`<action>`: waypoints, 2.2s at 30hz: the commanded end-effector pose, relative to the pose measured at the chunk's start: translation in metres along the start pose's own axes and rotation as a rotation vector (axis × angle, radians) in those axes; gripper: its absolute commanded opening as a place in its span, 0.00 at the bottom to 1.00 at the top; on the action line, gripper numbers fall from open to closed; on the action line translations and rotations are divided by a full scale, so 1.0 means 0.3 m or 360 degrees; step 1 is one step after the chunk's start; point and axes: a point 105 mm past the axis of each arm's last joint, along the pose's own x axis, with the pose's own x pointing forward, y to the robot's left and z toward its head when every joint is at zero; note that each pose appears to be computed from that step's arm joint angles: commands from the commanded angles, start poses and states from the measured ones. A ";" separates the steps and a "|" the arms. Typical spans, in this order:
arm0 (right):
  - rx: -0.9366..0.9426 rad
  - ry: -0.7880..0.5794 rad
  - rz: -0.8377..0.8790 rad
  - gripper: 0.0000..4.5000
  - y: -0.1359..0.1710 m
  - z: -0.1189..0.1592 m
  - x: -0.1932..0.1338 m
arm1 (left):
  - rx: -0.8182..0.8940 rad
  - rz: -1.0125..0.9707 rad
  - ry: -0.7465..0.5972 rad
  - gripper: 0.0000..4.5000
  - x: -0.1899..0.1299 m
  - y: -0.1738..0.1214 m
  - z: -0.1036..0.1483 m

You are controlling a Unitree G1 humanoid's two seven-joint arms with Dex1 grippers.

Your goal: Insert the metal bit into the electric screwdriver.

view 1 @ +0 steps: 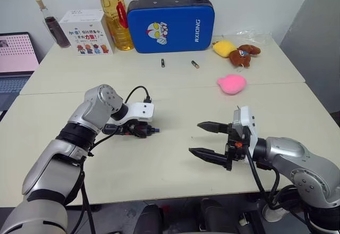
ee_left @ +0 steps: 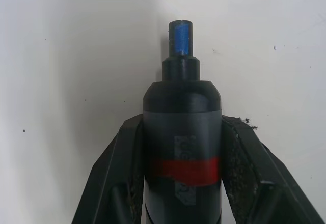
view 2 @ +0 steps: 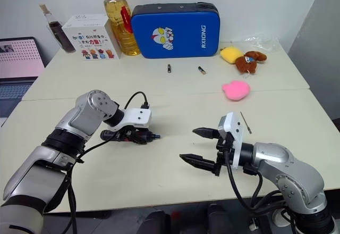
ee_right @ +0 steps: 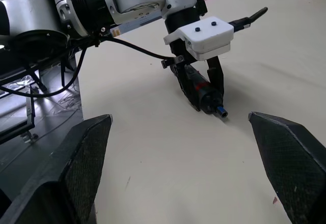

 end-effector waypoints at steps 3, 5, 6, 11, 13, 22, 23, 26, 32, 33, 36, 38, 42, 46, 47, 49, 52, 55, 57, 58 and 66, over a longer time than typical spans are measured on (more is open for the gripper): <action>-0.0136 -0.0064 0.0005 1.00 0.007 0.055 0.001 | -0.0106 0.0191 -0.0329 0.37 -0.033 0.058 0.094; -0.0180 -0.0106 -0.0055 1.00 -0.013 0.081 -0.004 | -0.0186 0.0289 -0.0606 0.37 -0.090 0.093 0.172; -0.0200 -0.0125 -0.0089 1.00 -0.026 0.096 -0.008 | -0.0223 0.0349 -0.0774 0.37 -0.131 0.114 0.213; -0.0290 -0.0202 -0.0199 1.00 -0.067 0.162 -0.018 | -0.0309 0.0781 -0.1393 0.37 -0.309 0.206 0.339; -0.0332 -0.0244 -0.0238 1.00 -0.083 0.198 -0.023 | -0.0326 0.0944 -0.1618 0.37 -0.360 0.218 0.378; -0.0473 -0.0375 -0.0390 1.00 -0.147 0.287 -0.004 | -0.0735 0.1233 -0.2165 0.37 -0.236 0.116 0.422; -0.0475 -0.0374 -0.0393 1.00 -0.149 0.285 -0.004 | -0.0746 0.1240 -0.2172 0.37 -0.226 0.110 0.422; -0.0450 -0.0350 -0.0358 1.00 -0.141 0.264 0.010 | -0.0779 0.1251 -0.2159 0.37 -0.164 0.069 0.416; -0.0348 -0.0309 -0.0344 1.00 -0.149 0.218 0.031 | -0.0808 0.1255 -0.2082 0.37 -0.107 -0.017 0.377; -0.0340 -0.0300 -0.0350 1.00 -0.152 0.211 0.031 | -0.0822 0.1263 -0.2066 0.37 -0.101 -0.025 0.365; -0.0309 -0.0286 -0.0377 1.00 -0.167 0.195 0.027 | -0.0879 0.1285 -0.1995 0.37 -0.071 -0.042 0.317; -0.0298 -0.0260 -0.0403 1.00 -0.179 0.182 0.017 | -0.0901 0.1272 -0.1970 0.37 -0.055 -0.055 0.305; -0.0293 -0.0181 -0.0476 1.00 -0.213 0.154 -0.015 | -0.0914 0.1244 -0.1950 0.37 -0.042 -0.081 0.303; -0.0292 -0.0104 -0.0581 1.00 -0.260 0.150 -0.065 | -0.0921 0.1231 -0.1929 0.37 -0.041 -0.100 0.297; -0.0289 -0.0101 -0.0590 1.00 -0.266 0.153 -0.072 | -0.0921 0.1230 -0.1925 0.37 -0.041 -0.101 0.295; -0.0299 -0.0073 -0.0620 1.00 -0.279 0.155 -0.087 | -0.0928 0.1239 -0.1909 0.37 -0.042 -0.097 0.286; -0.0292 -0.0036 -0.0664 1.00 -0.297 0.153 -0.107 | -0.0929 0.1243 -0.1902 0.37 -0.047 -0.090 0.282; -0.0252 0.0093 -0.0804 1.00 -0.356 0.126 -0.160 | -0.0860 0.1229 -0.1903 0.37 -0.057 -0.075 0.306; -0.0227 0.0218 -0.0870 1.00 -0.395 0.096 -0.206 | -0.0811 0.1212 -0.1942 0.37 -0.076 -0.058 0.336; -0.0212 0.0252 -0.0889 1.00 -0.408 0.088 -0.222 | -0.0793 0.1203 -0.1955 0.37 -0.082 -0.051 0.348; 0.0063 0.0691 -0.1040 1.00 -0.555 -0.012 -0.336 | -0.0570 0.1122 -0.2113 0.37 -0.139 0.054 0.488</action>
